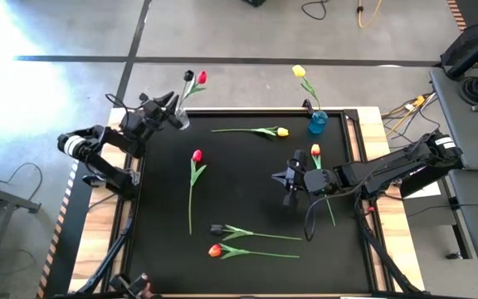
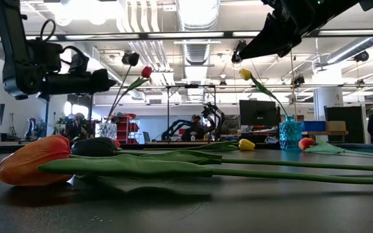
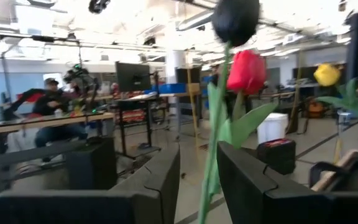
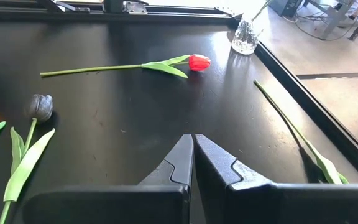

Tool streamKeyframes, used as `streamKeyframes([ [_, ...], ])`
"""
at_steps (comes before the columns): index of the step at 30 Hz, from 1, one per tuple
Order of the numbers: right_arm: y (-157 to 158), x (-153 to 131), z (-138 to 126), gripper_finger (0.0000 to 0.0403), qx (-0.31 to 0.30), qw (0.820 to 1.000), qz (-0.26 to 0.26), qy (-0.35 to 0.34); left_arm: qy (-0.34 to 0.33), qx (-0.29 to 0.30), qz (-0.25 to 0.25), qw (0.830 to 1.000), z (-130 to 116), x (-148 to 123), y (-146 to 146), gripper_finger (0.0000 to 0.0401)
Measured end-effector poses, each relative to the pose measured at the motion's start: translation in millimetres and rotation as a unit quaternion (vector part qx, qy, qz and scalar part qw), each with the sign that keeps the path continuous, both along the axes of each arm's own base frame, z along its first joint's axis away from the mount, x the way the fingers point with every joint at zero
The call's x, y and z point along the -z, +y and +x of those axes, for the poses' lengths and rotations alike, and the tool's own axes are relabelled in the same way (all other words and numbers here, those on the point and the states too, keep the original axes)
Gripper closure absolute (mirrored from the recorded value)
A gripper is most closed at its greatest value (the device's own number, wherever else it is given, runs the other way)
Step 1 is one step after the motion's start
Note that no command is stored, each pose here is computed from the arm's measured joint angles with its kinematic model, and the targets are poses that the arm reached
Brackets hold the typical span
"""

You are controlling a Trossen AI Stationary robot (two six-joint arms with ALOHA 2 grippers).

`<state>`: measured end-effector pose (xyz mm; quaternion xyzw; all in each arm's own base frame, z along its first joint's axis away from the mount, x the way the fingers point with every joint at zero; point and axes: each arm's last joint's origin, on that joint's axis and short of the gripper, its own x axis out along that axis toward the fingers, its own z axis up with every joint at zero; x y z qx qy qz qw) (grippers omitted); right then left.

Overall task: Sort flowers into vase by color
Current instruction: Put the bottom orange tulip into the blue flower vase

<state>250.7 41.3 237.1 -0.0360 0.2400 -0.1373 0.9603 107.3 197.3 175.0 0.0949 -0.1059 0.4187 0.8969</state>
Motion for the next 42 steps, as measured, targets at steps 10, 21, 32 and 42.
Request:
streamKeyframes([
  [10,0.1,0.2,-0.1,0.0394,0.005,1.000,0.013,-0.003,-0.001,0.086,0.035,0.996,-13.8,-6.9,-39.8,0.0311],
  [21,21.4,6.8,24.9,0.0394,-0.018,0.997,0.062,0.029,0.011,0.230,0.038,0.972,-6.7,-4.3,-78.5,0.0325],
  [32,77.9,18.6,104.7,0.0327,-0.033,0.966,0.147,0.211,0.023,0.288,0.062,0.955,4.3,-5.2,-90.5,0.0325],
  [42,144.5,35.5,161.5,0.0238,-0.027,0.938,0.199,0.283,0.027,0.330,0.070,0.941,5.0,-7.0,-94.8,0.0325],
])
